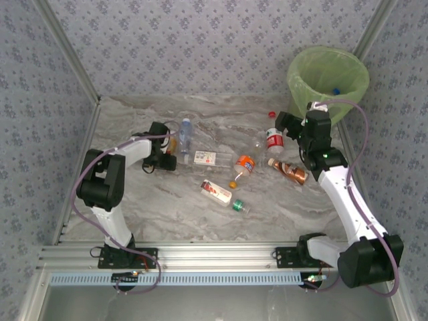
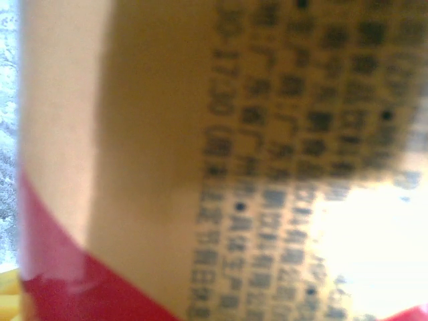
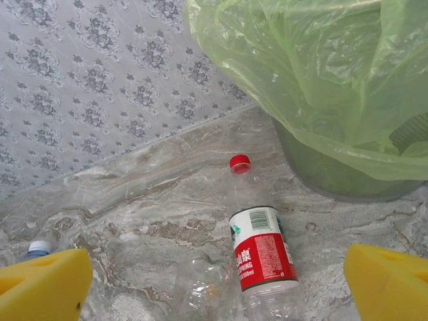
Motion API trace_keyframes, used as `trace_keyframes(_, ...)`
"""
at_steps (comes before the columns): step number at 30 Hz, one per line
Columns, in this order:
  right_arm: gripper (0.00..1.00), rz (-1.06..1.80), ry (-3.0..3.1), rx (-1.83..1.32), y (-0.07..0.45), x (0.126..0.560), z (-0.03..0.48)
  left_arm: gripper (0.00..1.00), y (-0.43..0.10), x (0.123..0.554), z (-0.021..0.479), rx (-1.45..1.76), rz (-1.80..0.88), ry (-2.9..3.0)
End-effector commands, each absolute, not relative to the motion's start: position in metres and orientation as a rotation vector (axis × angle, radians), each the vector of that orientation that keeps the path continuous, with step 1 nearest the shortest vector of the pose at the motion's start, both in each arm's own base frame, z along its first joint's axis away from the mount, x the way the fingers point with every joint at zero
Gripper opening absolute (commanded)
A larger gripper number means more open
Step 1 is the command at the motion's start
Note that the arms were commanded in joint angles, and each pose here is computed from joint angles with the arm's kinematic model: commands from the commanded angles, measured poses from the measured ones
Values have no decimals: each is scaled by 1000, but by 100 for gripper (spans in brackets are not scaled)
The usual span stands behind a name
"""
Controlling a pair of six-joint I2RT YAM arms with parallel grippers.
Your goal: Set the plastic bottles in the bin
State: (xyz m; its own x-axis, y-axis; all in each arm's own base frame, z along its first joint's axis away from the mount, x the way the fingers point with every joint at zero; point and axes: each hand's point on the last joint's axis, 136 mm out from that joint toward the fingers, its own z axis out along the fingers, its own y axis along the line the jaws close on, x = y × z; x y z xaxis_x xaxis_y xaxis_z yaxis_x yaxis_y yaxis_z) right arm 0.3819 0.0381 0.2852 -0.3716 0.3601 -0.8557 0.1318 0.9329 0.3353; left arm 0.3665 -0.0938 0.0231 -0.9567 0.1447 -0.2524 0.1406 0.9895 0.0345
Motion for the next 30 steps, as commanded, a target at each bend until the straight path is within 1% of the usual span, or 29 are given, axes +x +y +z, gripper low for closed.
trace_keyframes(1,99,272,1928,391,36,386,287,73,-93,369,26,212,29,2862)
trace_keyframes(7,99,286,1947,385,40,389,283,62,-95,369,39,192,-2,2816)
trace_keyframes(13,99,326,1973,382,46,387,277,55,-102,362,61,192,-25,2730)
trace_keyframes(18,99,402,1997,350,62,384,274,49,-112,356,85,211,10,2629)
trace_keyframes(25,99,467,2059,295,79,375,264,47,-139,344,120,289,53,2447)
trace_keyframes(28,99,530,2084,239,92,370,262,47,-164,334,136,343,-42,2369)
trace_keyframes(30,99,572,2116,185,102,365,257,48,-184,325,147,393,-154,2319)
